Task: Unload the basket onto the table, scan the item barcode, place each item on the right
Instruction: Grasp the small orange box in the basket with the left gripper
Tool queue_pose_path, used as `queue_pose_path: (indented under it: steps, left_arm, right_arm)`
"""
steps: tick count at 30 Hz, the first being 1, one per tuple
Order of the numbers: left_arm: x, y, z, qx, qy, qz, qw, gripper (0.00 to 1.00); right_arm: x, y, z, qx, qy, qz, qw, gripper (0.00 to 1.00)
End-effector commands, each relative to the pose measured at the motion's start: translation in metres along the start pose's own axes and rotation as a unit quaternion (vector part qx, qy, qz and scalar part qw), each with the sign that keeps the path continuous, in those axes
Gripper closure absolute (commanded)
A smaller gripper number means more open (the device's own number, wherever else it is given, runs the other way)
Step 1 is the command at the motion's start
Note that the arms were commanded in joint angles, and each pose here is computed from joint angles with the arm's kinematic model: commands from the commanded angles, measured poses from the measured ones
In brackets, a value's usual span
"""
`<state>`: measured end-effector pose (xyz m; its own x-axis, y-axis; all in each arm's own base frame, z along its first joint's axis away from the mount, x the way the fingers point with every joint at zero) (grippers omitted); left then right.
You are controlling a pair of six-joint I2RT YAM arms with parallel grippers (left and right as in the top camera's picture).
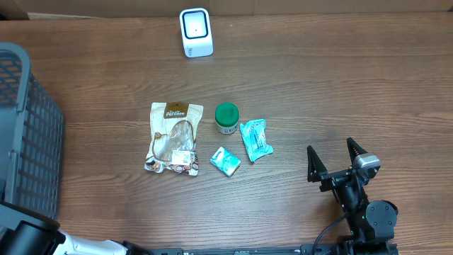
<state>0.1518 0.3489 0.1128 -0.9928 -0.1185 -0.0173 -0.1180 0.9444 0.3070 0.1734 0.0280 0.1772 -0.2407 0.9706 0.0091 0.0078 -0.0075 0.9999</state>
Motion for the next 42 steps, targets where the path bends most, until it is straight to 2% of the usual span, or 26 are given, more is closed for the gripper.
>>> queue_pose_path:
  steps: [1,5,10,21,29,30,31,33,34,37,42]
  left_arm:
    - [-0.021,-0.006,-0.015,0.027,-0.081,0.019,0.996,0.96]
    - [-0.032,-0.003,-0.043,0.01,-0.132,0.024,0.991,0.96]
    - [-0.037,-0.003,-0.068,-0.015,-0.154,0.031,0.988,0.96]
    - [-0.045,-0.01,-0.083,-0.004,-0.196,0.039,0.98,0.96]
    - [-0.054,0.01,-0.14,-0.089,-0.237,0.041,0.967,0.96]
    - [-0.053,0.011,-0.14,-0.091,-0.234,0.042,0.967,0.84]
    - [-0.052,0.01,-0.136,-0.089,-0.225,0.047,0.969,0.67]
    - [-0.05,0.009,-0.128,-0.087,-0.206,0.062,0.973,0.45]
    - [-0.05,0.008,-0.123,-0.083,-0.196,0.073,0.974,0.37]
    - [-0.052,0.005,-0.1,-0.061,-0.174,0.106,0.977,0.3]
    - [-0.056,-0.003,-0.056,-0.012,-0.144,0.14,0.98,0.31]
  right_arm:
    - [0.001,-0.002,0.0,-0.002,0.003,-0.001,1.0,0.0]
    - [0.001,-0.002,0.0,-0.002,0.003,-0.001,1.0,0.0]
    - [0.001,-0.002,0.0,-0.002,0.003,-0.001,1.0,0.0]
    - [0.001,-0.002,0.0,-0.002,0.003,-0.001,1.0,0.0]
    - [0.001,-0.002,0.0,-0.002,0.003,-0.001,1.0,0.0]
    - [0.001,-0.002,0.0,-0.002,0.003,-0.001,1.0,0.0]
    - [0.001,-0.002,0.0,-0.002,0.003,-0.001,1.0,0.0]
    - [0.001,-0.002,0.0,-0.002,0.003,0.0,1.0,0.0]
    - [0.001,-0.002,0.0,-0.002,0.003,-0.001,1.0,0.0]
    - [0.001,-0.002,0.0,-0.002,0.003,-0.001,1.0,0.0]
    - [0.001,-0.002,0.0,-0.002,0.003,-0.001,1.0,0.0]
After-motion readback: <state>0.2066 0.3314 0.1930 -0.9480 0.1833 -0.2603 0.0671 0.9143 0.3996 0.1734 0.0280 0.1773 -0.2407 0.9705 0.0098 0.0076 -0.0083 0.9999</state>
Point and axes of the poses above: each gripper's point midway between its finger pads, its own z axis out along the fingers, its own x axis along the line the jaws close on, y = z × x, the point moved 7 cm from there along -z, back along the fingers, and after that the axes turned 8 degrees about -z, right-handed, at the moved point
